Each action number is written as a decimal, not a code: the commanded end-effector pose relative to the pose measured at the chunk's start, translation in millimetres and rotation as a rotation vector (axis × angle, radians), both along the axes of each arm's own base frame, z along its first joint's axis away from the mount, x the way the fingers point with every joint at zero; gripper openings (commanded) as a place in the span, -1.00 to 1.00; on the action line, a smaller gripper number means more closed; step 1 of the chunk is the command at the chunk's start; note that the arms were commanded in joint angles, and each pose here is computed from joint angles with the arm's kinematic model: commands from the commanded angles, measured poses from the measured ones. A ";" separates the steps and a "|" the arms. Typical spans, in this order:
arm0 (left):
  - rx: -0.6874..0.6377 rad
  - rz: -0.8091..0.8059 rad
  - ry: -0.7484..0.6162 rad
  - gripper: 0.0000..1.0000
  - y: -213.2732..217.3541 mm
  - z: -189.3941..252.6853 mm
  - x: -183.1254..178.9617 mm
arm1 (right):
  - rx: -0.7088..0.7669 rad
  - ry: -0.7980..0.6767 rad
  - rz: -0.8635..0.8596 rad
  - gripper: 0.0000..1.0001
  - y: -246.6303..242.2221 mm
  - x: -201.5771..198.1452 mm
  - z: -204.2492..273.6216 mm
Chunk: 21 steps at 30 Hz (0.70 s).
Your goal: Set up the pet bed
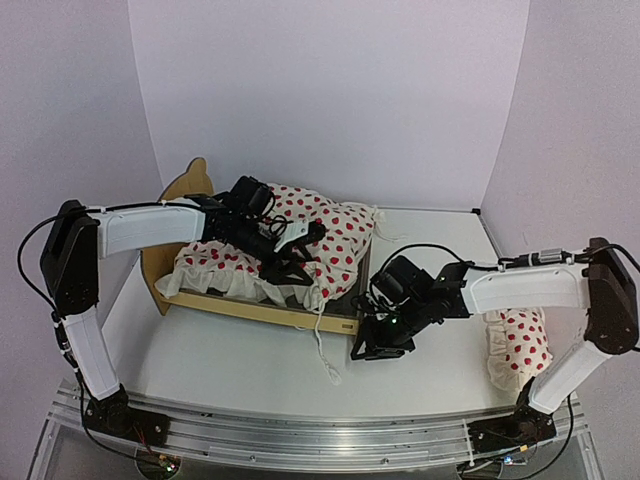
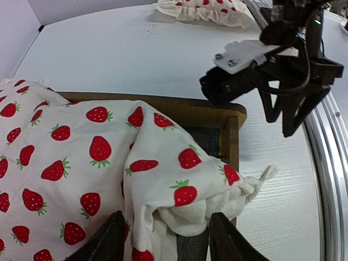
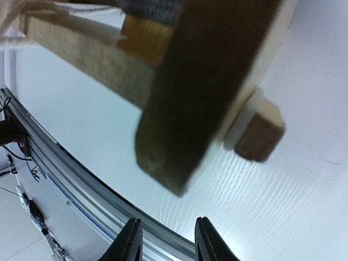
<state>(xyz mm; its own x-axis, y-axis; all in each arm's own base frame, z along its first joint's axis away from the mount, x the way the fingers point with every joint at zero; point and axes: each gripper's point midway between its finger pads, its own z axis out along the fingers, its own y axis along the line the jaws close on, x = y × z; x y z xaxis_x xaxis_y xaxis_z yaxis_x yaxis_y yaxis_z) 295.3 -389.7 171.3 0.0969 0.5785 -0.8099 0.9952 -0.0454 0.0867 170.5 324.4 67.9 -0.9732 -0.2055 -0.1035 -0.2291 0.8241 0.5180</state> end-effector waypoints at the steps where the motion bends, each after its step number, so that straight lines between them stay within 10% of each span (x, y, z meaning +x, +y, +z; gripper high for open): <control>1: -0.035 -0.102 -0.019 0.25 5.2 52.3 -17.6 | -0.007 -0.188 -0.028 -0.34 -1.3 29.1 33.1; 5: -0.009 -0.172 0.019 0.43 21.6 65.7 -33.6 | -0.054 -0.275 -0.067 -0.31 -8.0 46.4 35.8; 12: 0.191 -0.211 0.015 0.18 66.2 3.1 -62.2 | -0.131 -0.372 -0.137 -0.30 -12.9 72.8 26.4; 21: 0.308 -0.078 -0.092 0.20 82.8 -42.2 -26.7 | -0.189 -0.495 -0.154 -0.37 -10.9 101.7 28.7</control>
<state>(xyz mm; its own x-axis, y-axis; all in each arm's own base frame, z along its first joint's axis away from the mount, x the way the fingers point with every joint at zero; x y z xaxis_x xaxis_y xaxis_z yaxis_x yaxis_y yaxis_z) 241.0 -311.2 128.7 0.1645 0.7672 -0.6200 0.9800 -0.1986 0.0142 239.3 310.3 81.3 -0.8977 -0.1511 -0.4139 -0.2832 0.9175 0.2792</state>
